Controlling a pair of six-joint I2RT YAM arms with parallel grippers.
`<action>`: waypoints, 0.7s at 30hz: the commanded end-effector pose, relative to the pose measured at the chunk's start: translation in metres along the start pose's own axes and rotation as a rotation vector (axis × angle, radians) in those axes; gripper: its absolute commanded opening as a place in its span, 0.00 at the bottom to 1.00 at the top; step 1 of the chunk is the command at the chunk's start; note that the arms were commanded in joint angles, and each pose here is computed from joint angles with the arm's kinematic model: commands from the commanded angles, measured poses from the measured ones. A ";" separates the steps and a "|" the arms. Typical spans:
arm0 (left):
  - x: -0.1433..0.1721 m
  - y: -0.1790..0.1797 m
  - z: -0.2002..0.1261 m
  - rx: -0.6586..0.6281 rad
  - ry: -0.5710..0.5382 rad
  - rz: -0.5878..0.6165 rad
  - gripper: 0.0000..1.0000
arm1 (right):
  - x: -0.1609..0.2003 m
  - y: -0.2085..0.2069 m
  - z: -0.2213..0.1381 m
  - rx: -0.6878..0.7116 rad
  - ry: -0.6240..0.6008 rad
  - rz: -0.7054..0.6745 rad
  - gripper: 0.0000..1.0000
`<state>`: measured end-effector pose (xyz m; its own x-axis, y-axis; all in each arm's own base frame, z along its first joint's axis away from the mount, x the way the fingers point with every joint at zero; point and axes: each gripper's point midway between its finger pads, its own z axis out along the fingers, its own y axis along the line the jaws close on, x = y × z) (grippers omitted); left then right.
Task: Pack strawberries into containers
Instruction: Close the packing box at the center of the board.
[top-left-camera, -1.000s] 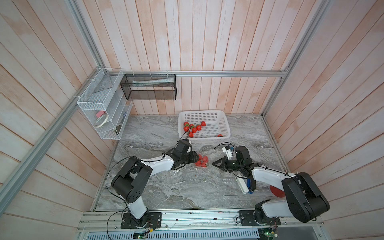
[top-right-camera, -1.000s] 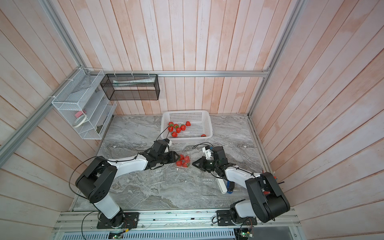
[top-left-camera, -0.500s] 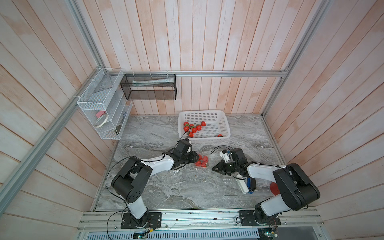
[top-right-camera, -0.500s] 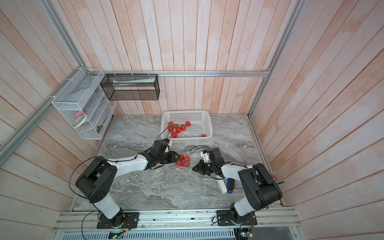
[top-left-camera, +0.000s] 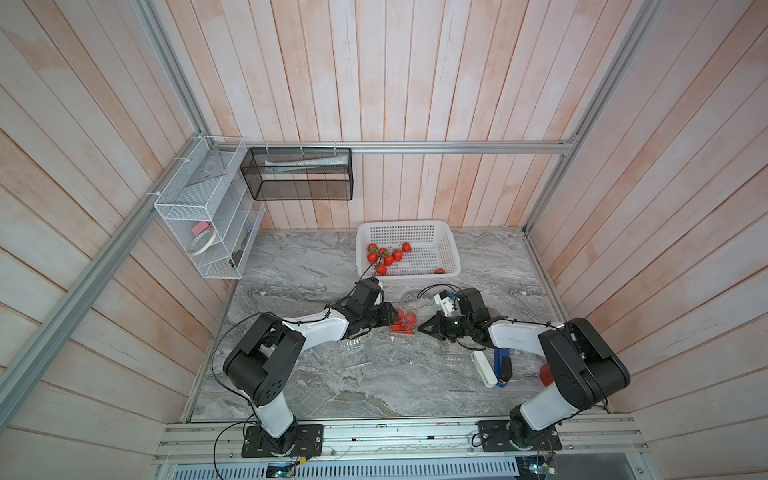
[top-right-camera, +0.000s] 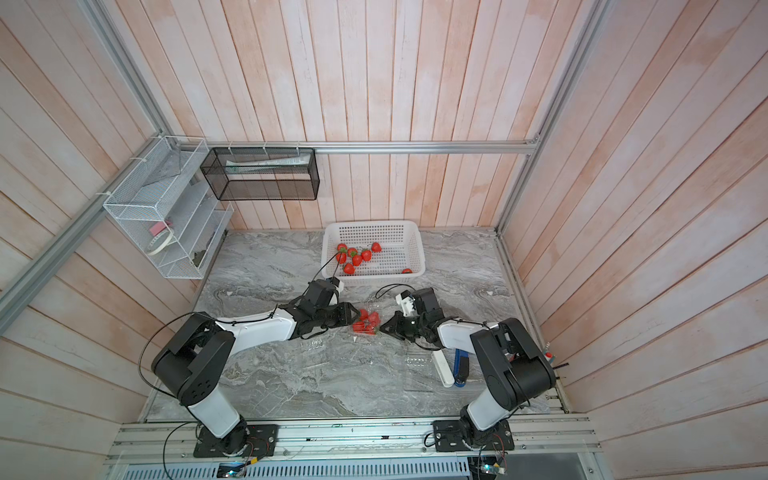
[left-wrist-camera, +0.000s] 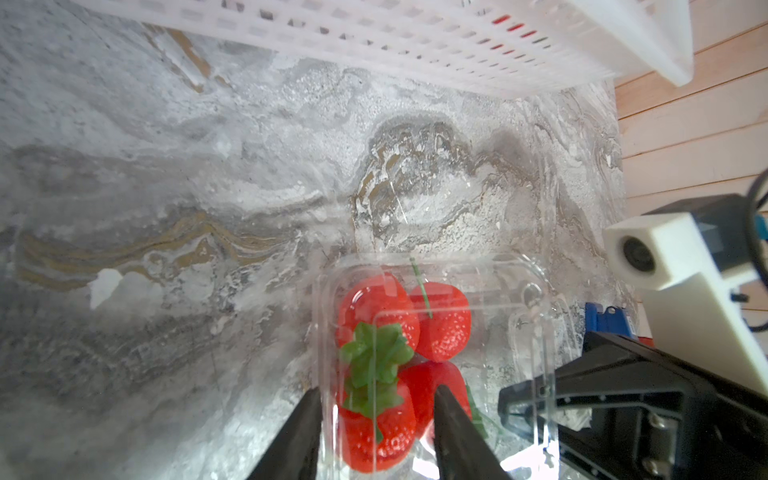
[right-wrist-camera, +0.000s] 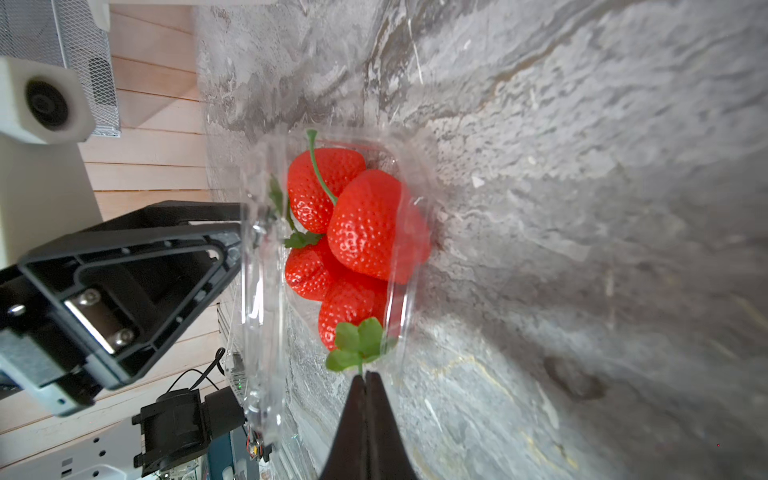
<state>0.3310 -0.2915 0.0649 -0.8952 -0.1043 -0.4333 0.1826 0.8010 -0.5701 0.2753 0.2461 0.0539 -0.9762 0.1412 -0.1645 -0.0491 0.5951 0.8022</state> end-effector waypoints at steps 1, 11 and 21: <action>-0.003 -0.007 0.003 0.012 0.006 0.019 0.46 | -0.002 0.009 0.006 -0.030 0.015 -0.016 0.05; -0.001 -0.006 0.003 0.014 0.010 0.019 0.46 | 0.011 0.008 0.009 -0.011 0.044 -0.018 0.05; 0.000 -0.004 0.002 0.013 0.007 0.017 0.46 | 0.003 0.016 0.022 -0.048 0.042 -0.019 0.05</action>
<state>0.3310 -0.2915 0.0635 -0.8961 -0.1036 -0.4315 0.1814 0.8019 -0.5693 0.2694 0.2656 0.0476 -0.9847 0.0967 -0.1448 -0.0620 0.5823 0.8106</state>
